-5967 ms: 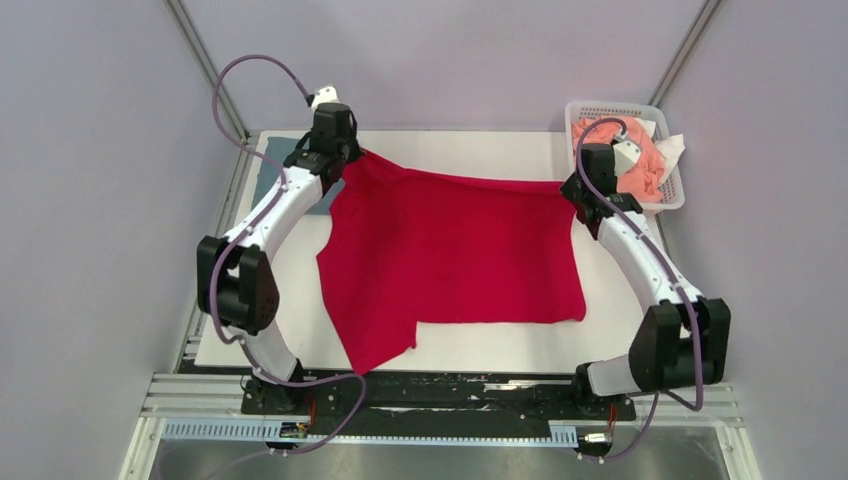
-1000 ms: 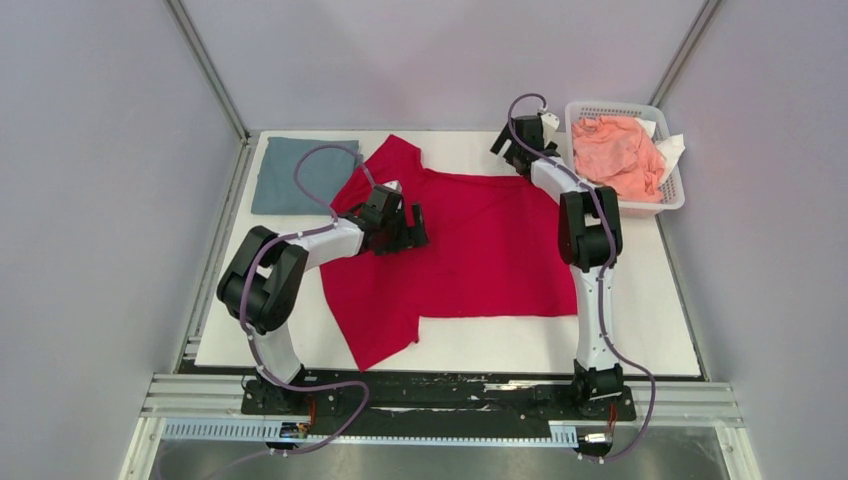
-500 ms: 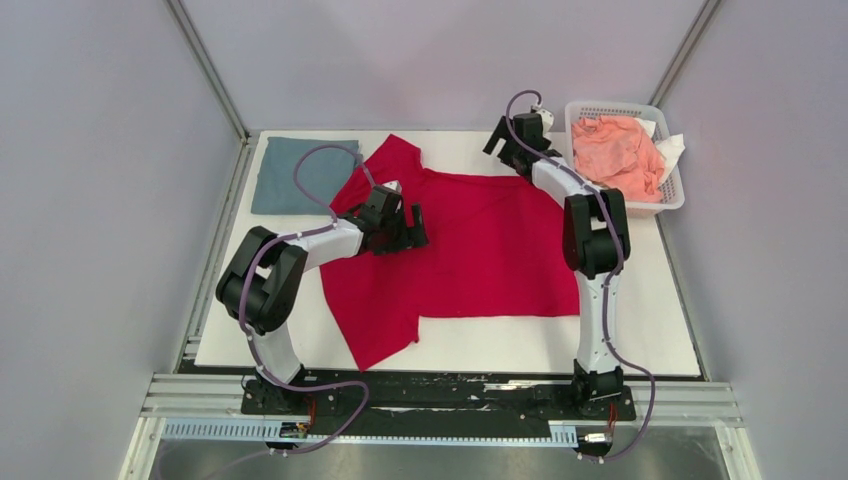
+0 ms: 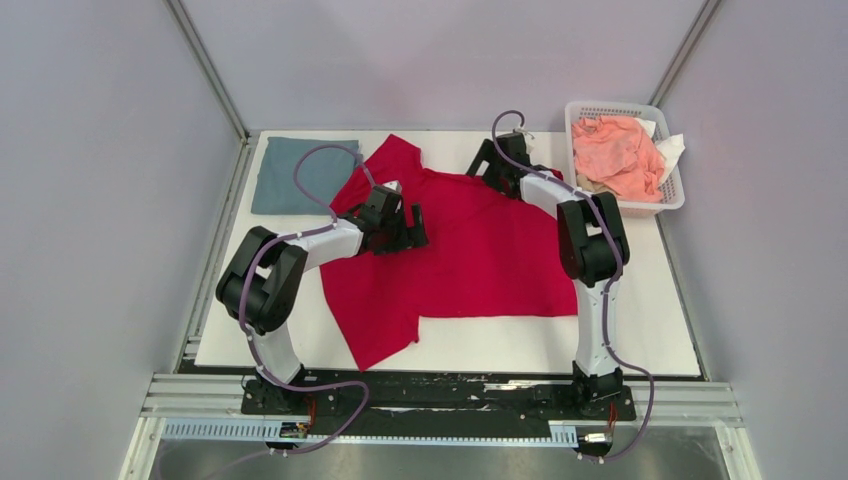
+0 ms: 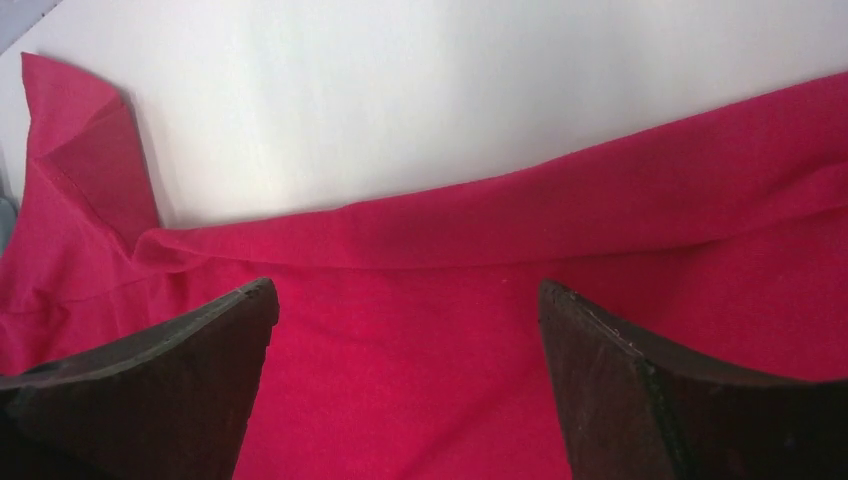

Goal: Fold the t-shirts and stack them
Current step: Flatten out the tshirt

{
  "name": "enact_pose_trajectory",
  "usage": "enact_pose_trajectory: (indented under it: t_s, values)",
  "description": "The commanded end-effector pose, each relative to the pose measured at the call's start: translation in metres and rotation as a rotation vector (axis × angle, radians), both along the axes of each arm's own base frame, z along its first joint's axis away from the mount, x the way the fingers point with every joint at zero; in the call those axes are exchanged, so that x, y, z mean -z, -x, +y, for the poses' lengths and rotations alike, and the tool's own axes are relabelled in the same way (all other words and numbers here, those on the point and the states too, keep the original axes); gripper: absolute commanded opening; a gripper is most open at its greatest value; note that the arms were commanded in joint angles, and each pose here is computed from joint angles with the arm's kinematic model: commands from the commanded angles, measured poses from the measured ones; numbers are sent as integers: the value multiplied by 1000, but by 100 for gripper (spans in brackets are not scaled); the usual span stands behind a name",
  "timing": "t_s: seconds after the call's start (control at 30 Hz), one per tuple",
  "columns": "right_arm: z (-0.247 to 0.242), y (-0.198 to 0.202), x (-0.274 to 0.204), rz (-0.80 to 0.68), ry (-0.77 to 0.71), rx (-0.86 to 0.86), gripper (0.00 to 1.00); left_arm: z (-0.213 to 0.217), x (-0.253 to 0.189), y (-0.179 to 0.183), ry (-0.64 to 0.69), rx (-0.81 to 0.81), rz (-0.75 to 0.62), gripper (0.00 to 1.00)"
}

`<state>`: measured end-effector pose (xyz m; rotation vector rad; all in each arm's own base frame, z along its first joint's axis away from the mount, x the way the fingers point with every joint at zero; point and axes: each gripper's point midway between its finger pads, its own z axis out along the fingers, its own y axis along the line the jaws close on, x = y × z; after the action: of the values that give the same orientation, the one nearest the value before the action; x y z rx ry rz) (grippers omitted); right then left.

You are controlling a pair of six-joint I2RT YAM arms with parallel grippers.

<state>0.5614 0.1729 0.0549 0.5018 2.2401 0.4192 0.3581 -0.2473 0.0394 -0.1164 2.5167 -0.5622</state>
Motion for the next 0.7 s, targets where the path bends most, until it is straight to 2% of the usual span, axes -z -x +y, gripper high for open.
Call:
enact_pose_trajectory:
  t_s: [0.0,0.4,0.67]
  values:
    - [3,-8,-8,-28,-46,41,100,23,31,25,-100,-4,116,100]
    - [-8,-35,22,-25,-17,152,100,34,43,44,-120,-15,161,100]
    - [-16,-73,9,-114,-8,251,100,42,57,57,-153,-17,211,100]
